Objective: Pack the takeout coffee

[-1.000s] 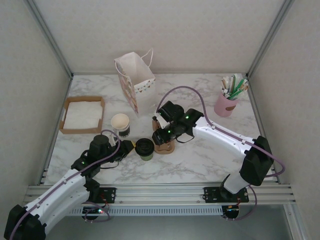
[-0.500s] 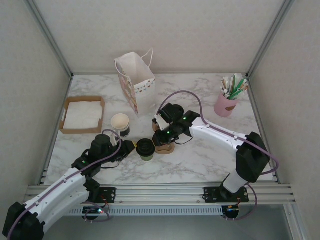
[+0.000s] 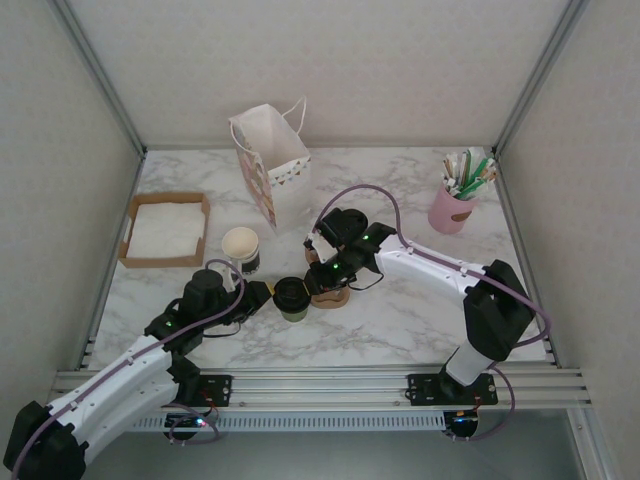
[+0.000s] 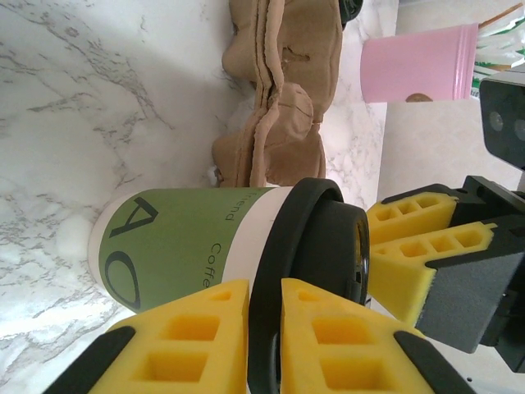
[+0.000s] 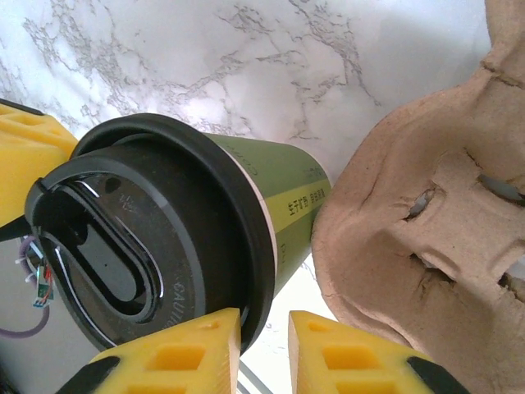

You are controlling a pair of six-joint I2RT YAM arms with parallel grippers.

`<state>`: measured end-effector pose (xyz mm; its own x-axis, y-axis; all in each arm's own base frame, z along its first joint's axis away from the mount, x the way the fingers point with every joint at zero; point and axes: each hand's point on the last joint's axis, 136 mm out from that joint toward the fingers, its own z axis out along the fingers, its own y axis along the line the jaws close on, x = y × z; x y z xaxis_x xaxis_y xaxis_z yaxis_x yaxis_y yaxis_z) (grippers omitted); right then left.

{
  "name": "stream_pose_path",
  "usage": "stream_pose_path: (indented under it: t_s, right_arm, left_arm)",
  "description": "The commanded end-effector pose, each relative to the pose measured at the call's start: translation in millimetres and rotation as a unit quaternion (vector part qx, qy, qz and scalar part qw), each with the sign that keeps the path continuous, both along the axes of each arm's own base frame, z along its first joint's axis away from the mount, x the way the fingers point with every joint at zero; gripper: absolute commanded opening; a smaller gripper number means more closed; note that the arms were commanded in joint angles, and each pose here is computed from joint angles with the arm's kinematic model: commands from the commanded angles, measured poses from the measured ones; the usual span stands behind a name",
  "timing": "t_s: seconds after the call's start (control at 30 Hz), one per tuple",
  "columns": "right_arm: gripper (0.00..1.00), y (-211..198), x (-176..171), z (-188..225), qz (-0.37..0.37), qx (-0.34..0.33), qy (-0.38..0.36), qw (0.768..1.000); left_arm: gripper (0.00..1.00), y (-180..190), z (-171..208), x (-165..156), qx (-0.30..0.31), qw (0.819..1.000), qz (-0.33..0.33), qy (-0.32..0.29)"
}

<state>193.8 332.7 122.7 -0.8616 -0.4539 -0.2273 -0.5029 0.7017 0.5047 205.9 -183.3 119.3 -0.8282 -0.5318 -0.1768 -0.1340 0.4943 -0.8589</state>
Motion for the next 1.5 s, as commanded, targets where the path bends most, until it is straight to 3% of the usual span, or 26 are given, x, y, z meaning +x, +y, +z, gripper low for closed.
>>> stream_pose_path:
  t_s: [0.0,0.6,0.77,1.33,1.47]
  right_arm:
    - [0.22,1,-7,-15,0.007,-0.005,0.022,1.0]
    - [0.21,-2,-10,-29,0.008,-0.02,0.034,0.999]
    - [0.21,-2,-9,-31,0.007,-0.022,0.035,0.999]
    - [0.26,15,28,-18,0.016,-0.021,-0.011,1.0]
    - [0.27,24,37,-12,0.024,-0.013,-0.016,1.0]
  left_arm:
    - [0.16,9,-48,-22,0.045,0.996,-0.002,0.075]
    - [0.15,11,-73,-43,0.053,0.993,-0.008,0.106]
    - [0.17,12,-61,-40,0.055,0.994,-0.002,0.094]
    - [0.4,19,-34,-35,0.059,0.996,0.016,0.067]
    - [0.5,21,-29,-34,0.061,0.996,0.018,0.062]
